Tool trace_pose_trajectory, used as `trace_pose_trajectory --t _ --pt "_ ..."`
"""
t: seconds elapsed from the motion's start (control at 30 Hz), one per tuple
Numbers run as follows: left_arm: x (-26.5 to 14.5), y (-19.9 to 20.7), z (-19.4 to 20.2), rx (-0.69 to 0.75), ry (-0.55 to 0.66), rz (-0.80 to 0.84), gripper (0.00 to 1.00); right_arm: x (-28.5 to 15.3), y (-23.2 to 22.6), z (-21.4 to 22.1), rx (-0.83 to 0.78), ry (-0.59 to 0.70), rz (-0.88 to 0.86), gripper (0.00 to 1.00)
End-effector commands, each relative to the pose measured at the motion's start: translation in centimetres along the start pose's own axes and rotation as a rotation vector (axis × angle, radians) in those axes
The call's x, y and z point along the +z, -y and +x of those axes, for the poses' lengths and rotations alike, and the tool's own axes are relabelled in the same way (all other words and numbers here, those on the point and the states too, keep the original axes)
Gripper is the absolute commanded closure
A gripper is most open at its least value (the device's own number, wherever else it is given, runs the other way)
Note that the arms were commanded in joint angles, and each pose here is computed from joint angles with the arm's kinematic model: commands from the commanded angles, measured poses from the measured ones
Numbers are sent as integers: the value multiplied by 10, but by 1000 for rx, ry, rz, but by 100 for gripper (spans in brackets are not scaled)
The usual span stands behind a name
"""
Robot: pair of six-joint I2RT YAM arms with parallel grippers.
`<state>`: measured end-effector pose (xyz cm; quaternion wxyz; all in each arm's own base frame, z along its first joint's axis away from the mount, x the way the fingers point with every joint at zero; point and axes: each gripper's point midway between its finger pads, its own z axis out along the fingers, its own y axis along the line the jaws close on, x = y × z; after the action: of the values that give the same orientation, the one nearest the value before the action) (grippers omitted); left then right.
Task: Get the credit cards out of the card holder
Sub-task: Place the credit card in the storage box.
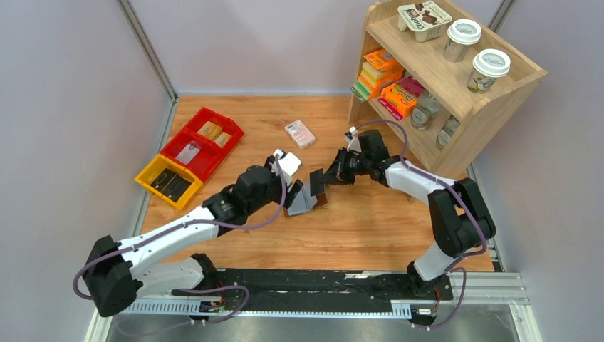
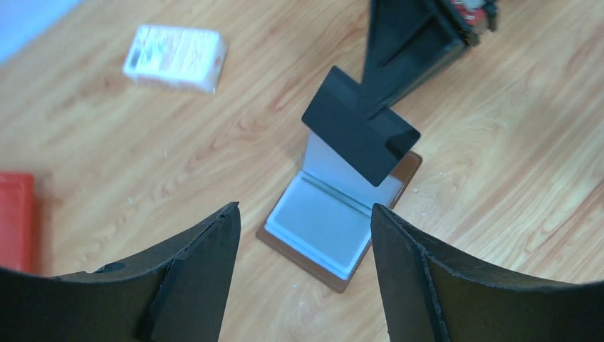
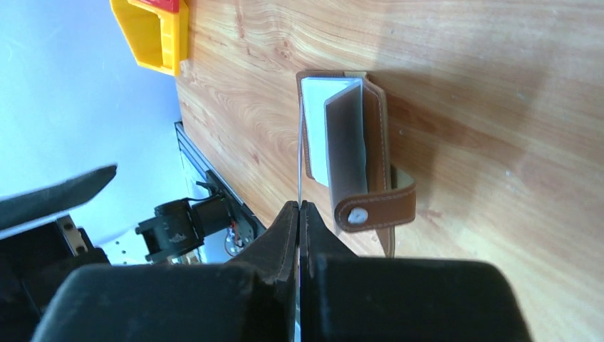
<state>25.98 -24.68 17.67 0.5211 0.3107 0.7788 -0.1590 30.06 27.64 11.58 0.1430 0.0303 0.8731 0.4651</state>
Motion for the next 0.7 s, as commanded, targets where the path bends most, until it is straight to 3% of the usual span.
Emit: trace_pose_trajectory --t 0.0,0.1,0.27,0.67 --pt "-8 5 -35 252 172 -12 25 -19 -16 -9 98 53 59 100" --pt "-8 28 -39 399 209 22 25 -30 -25 -13 113 85 72 100" --pt "-5 56 -50 514 265 55 25 -40 -41 -14 166 109 45 100" --pt "26 98 -45 589 269 115 31 -56 -58 -11 225 161 -9 100"
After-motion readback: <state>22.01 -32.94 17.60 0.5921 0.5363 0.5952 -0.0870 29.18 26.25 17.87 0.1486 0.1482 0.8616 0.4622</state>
